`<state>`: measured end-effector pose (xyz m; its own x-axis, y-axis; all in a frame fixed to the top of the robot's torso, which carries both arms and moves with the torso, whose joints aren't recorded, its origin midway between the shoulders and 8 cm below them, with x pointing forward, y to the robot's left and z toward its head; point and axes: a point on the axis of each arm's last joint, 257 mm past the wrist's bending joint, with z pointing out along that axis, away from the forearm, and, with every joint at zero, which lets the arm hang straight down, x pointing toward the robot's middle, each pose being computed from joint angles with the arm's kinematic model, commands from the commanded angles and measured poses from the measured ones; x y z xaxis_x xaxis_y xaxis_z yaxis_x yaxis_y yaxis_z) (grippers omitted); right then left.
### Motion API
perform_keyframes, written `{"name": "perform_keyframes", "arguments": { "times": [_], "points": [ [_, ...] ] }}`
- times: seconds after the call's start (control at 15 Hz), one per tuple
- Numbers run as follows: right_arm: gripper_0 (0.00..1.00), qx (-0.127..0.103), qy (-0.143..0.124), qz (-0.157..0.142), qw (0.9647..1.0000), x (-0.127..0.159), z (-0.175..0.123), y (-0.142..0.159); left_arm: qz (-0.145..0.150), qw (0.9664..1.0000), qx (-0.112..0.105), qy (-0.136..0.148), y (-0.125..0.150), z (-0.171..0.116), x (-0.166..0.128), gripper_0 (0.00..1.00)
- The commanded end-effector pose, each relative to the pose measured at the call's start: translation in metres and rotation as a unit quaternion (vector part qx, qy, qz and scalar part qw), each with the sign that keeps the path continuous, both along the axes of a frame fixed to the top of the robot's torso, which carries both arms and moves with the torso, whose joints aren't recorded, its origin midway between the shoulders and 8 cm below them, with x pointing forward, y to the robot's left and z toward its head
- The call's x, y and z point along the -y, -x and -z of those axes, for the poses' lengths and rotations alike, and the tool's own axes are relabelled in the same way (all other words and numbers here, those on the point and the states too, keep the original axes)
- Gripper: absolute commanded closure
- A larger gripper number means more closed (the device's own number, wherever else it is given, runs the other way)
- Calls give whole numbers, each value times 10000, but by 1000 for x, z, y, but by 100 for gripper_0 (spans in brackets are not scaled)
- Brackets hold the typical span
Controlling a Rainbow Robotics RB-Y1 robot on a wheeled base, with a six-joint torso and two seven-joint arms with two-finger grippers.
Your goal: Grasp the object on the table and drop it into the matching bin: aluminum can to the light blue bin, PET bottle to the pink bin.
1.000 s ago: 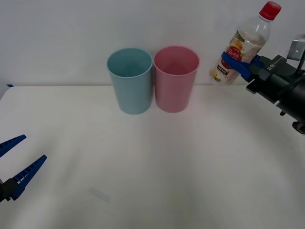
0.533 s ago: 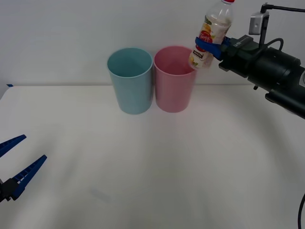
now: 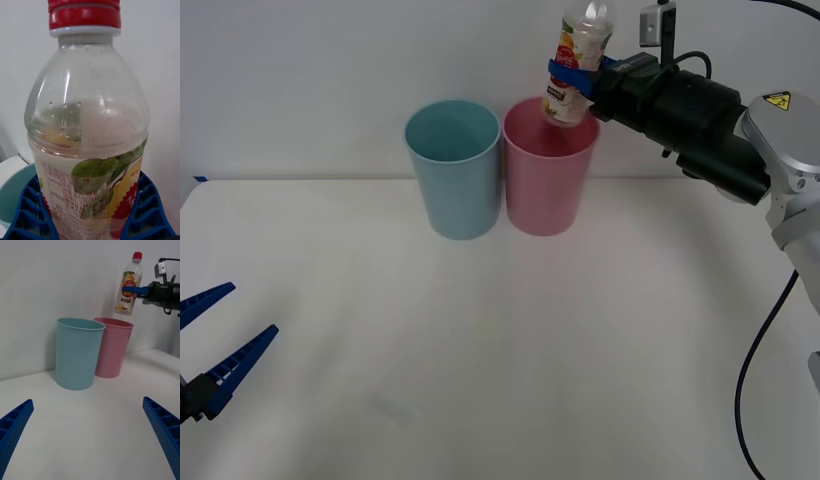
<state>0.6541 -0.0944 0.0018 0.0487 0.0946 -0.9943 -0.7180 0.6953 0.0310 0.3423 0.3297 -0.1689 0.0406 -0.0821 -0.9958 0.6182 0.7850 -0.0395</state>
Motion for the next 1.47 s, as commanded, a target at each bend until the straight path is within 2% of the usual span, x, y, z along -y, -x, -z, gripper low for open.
{"name": "perform_keyframes", "arguments": {
  "times": [0.07, 0.2, 0.33, 0.4, 0.47, 0.53, 0.73, 0.93, 1.2, 1.47],
  "points": [
    [100, -63, 22, 89, 9999, -11, 3, -12, 0, 10000, 0, 0, 0, 0, 0, 0],
    [96, -41, 10, 107, 9999, -13, 1, -14, 0, 10000, 0, 0, 0, 0, 0, 0],
    [84, -31, 23, 102, 9999, -13, 1, -13, 0, 10000, 0, 0, 0, 0, 0, 0],
    [68, -33, 28, 105, 9999, -13, 2, -13, 0, 10000, 0, 0, 0, 0, 0, 0],
    [20, -25, 28, 102, 9999, -13, 1, -13, 0, 10000, 0, 0, 0, 0, 0, 0],
    [0, -20, 33, 103, 9999, -13, 1, -13, 0, 10000, 0, 0, 0, 0, 0, 0],
    [0, -46, -12, 76, 10000, -12, 5, -11, 0, 10000, 0, 0, 0, 0, 0, 0],
    [0, 63, 27, 31, 10000, -2, 9, 4, 0, 10000, 0, 0, 0, 0, 0, 0],
    [0, 163, 45, -55, 9998, 17, 20, 39, 0, 10000, 0, 0, 0, 0, 0, 0],
    [0, 241, 50, 23, 9997, 46, 34, 76, 0, 10000, 0, 0, 0, 0, 0, 0]
  ]
}}
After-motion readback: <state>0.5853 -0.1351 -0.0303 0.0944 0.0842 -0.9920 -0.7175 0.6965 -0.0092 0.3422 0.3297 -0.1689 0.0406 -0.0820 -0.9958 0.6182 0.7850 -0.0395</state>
